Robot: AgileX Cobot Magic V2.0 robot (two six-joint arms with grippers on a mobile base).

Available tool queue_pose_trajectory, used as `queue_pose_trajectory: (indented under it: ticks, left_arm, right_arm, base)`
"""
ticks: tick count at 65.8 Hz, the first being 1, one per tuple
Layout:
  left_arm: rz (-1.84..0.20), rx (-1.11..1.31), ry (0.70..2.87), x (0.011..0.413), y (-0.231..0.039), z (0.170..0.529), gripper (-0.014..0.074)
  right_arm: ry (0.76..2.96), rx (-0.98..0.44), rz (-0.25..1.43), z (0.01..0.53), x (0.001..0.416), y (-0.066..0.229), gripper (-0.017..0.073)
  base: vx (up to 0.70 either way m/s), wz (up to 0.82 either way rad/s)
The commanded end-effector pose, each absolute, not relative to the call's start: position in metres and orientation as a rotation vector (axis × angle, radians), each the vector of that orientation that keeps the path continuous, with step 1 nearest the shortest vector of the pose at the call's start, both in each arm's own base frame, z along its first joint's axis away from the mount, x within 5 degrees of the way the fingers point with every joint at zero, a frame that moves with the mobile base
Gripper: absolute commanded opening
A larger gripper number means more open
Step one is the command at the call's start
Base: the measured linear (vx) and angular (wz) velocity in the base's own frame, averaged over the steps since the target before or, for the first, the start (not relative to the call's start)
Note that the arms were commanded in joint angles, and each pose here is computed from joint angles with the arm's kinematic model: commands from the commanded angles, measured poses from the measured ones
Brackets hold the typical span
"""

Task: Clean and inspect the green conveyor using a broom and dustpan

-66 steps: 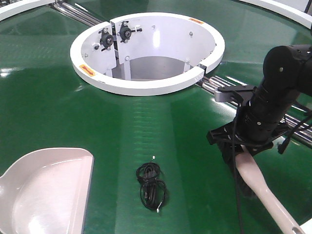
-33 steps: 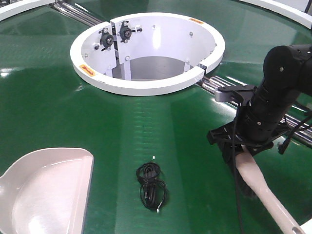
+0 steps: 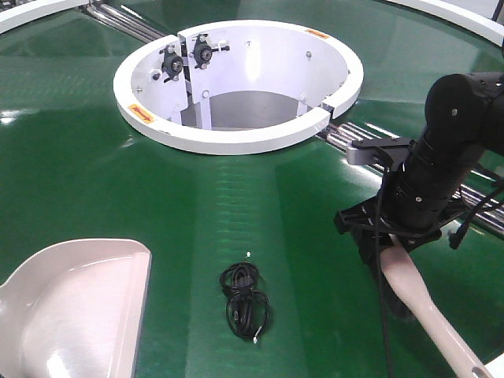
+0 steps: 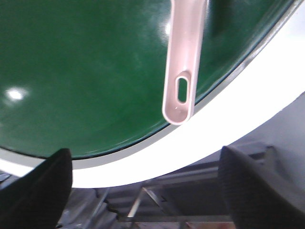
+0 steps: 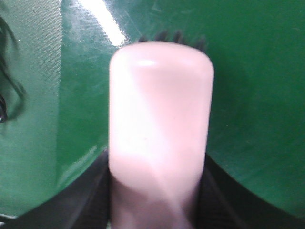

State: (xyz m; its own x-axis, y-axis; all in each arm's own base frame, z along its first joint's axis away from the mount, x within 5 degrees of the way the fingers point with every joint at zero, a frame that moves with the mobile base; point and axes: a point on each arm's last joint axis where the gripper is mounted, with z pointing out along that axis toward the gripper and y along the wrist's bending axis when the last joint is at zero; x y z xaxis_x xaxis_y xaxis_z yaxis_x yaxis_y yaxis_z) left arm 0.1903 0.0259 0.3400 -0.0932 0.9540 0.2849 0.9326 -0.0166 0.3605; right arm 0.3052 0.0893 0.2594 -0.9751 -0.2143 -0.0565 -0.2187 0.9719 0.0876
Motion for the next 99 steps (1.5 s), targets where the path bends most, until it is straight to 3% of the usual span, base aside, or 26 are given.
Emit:
queue_pose_trajectory:
  ticks: [1, 43, 99]
  left_arm:
    - [0.765, 2.076, 2.228, 0.204, 0.029, 0.339, 0.0573]
    - [0.405, 2.130, 2.548, 0.255, 0.057, 0.266, 0.0573]
    - [0.353, 2.163, 2.592, 0.273, 0.071, 0.235, 0.0563]
  right_arm:
    - [3.052, -0.335, 0.161, 0.280, 0.298, 0.086, -0.0006]
    - [3.052, -0.335, 0.161, 0.280, 0.298, 0.086, -0.0006]
    - [3.052, -0.335, 0.161, 0.280, 0.298, 0.086, -0.0006]
  base:
    - [0.00, 0.00]
    - [0.00, 0.00]
    - [0.00, 0.00]
